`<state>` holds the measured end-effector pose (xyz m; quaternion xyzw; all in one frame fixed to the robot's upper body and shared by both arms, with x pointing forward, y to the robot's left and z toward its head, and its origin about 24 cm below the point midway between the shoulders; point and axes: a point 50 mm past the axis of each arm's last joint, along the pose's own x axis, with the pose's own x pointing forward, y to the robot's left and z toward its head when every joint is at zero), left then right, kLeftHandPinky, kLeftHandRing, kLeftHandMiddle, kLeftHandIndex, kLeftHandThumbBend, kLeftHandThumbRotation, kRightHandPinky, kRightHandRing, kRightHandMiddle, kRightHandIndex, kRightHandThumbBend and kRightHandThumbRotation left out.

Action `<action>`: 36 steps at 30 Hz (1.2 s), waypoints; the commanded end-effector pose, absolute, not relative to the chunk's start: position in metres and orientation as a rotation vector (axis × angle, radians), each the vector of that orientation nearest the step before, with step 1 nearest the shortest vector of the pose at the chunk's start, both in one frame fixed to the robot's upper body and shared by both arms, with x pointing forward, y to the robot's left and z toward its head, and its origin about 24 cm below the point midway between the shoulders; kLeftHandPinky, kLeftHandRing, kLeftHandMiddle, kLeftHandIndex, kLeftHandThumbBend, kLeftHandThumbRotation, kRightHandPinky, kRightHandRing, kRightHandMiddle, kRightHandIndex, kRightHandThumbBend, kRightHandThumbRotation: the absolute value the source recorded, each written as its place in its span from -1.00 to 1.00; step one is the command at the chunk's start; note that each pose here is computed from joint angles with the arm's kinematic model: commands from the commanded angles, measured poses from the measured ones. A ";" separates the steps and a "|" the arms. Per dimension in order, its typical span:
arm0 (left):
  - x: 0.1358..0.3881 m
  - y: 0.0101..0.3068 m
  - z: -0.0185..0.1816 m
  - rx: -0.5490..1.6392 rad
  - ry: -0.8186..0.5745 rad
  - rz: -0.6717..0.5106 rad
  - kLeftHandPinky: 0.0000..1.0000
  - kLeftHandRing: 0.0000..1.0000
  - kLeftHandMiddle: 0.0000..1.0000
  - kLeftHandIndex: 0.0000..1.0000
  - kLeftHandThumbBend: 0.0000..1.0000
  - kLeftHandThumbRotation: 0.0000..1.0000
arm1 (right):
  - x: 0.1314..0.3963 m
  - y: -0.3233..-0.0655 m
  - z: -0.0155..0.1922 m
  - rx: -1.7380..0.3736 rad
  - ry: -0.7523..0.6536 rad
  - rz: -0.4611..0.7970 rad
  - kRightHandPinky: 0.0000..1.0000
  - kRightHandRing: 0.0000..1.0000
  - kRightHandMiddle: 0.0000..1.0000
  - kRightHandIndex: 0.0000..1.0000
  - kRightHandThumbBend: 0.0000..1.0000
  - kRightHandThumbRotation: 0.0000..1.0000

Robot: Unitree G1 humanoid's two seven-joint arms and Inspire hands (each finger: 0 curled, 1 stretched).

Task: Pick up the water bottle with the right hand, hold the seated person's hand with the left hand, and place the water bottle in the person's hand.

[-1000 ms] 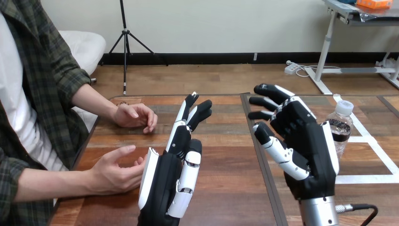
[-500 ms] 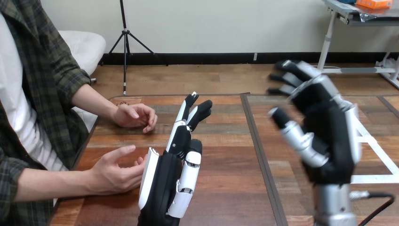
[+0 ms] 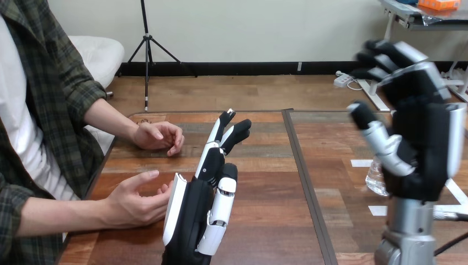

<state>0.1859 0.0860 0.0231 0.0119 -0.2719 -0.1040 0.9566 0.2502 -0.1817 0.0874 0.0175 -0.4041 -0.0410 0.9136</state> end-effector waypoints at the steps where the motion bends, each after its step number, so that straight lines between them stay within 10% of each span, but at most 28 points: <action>1: 0.192 0.080 0.035 -0.004 -0.620 -0.206 0.87 0.75 0.78 0.92 -0.95 1.00 | 0.260 -0.189 0.106 0.003 -0.926 -0.116 0.24 0.43 0.48 0.40 0.59 -0.32; 36: 0.194 0.079 0.036 -0.009 -0.622 -0.220 0.84 0.75 0.78 0.92 -1.00 1.00 | 0.278 -0.227 0.096 -0.114 -0.770 -0.378 0.42 0.66 0.65 0.55 0.76 -0.14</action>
